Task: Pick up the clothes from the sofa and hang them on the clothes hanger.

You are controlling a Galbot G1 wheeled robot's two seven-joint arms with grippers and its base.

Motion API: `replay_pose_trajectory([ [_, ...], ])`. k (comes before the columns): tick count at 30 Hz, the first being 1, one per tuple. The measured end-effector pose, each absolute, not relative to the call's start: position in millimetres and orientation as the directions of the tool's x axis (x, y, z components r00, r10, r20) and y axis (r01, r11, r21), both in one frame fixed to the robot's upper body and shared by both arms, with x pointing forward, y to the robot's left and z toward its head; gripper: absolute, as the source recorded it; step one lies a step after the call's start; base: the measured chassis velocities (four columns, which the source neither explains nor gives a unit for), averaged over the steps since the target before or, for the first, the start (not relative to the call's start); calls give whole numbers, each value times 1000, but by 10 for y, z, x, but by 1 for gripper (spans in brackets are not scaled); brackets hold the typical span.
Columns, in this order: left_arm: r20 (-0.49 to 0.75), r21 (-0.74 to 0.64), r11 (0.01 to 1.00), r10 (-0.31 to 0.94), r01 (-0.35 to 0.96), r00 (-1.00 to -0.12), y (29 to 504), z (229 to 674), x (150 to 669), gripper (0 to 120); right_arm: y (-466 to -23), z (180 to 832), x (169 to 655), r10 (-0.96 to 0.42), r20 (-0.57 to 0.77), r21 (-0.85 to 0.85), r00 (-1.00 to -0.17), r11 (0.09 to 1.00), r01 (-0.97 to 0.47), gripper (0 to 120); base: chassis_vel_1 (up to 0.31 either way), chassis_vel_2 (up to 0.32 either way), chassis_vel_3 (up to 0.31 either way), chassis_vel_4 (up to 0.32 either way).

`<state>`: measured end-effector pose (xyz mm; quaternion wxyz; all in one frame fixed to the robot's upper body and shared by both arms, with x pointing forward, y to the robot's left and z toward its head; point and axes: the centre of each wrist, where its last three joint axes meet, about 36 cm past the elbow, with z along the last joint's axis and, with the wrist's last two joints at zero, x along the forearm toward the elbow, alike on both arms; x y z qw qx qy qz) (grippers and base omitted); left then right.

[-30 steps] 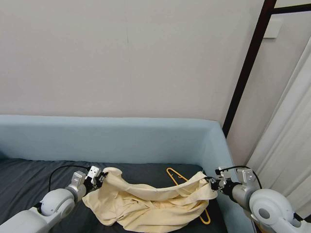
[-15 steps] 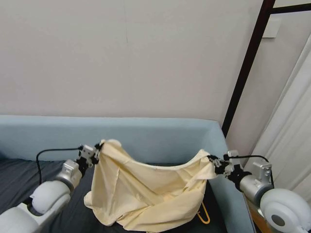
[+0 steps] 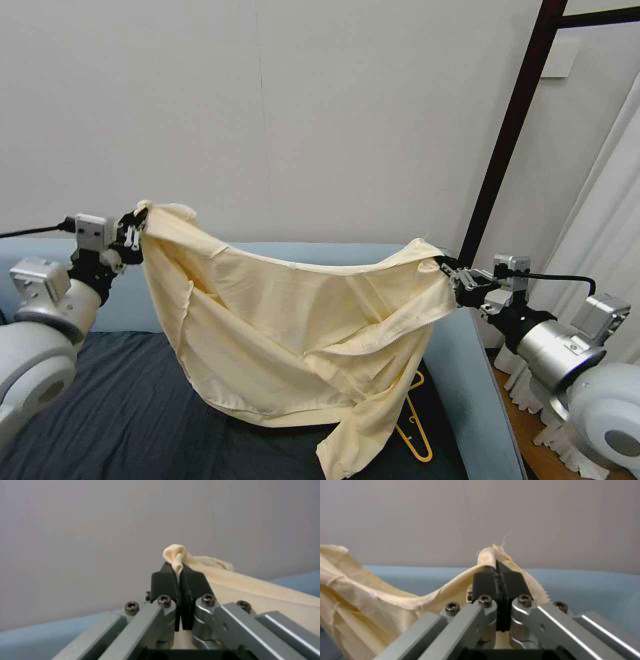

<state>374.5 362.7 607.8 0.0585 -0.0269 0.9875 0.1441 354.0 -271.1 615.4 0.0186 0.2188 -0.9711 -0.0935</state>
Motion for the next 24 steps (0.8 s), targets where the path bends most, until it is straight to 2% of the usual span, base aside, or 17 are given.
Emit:
replay_pose_trajectory([
  [3, -40, 297, 950, -88, -96, -995, 3560, 5604, 3500, 0, -2662, 5958, 3601, -442, 52, 228, -896, 879, -420, 0, 0, 0, 0, 0],
  [4, -40, 297, 950, -88, -96, -995, 3560, 5604, 3500, 0, -2662, 5958, 3601, -442, 52, 228, -896, 879, -420, 0, 0, 0, 0, 0],
  [7, 75, 256, 964, -91, -70, -993, 3313, 5174, 3278, 0, -2688, 5555, 3780, -438, 156, 256, -885, 884, -392, 0, 0, 0, 0, 0],
  [8, 75, 256, 964, -91, -70, -993, 3313, 5174, 3278, 0, -2688, 5555, 3780, -438, 156, 256, -885, 884, -392, 0, 0, 0, 0, 0],
  [11, 167, 239, 970, -92, -50, -982, 3187, 4697, 3196, 0, -2666, 5100, 3886, -436, 263, 279, -861, 888, -364, 0, 0, 0, 0, 0],
  [12, 188, 240, 970, -95, -48, -977, 3181, 4513, 3208, 0, -2657, 4933, 3914, -435, 295, 280, -851, 891, -358, 0, 0, 0, 0, 0],
  [13, 188, 240, 970, -95, -48, -977, 3181, 4513, 3208, 0, -2657, 4933, 3914, -435, 295, 280, -851, 891, -358, 0, 0, 0, 0, 0],
  [17, 263, 198, 980, -62, -9, -963, 3114, 3809, 3360, 0, -2603, 4162, 4070, -402, 410, 254, -819, 913, -320, 0, 0, 0, 0, 0],
  [18, 263, 198, 980, -62, -9, -963, 3114, 3809, 3360, 0, -2603, 4162, 4070, -402, 410, 254, -819, 913, -320, 0, 0, 0, 0, 0],
  [23, 312, 205, 979, -72, -7, -947, 3127, 3109, 3602, 0, -2429, 3524, 4169, -376, 472, 235, -797, 925, -298, 0, 0, 0, 0, 0],
  [24, 312, 205, 979, -72, -7, -947, 3127, 3109, 3602, 0, -2429, 3524, 4169, -376, 472, 235, -797, 925, -298, 0, 0, 0, 0, 0],
])
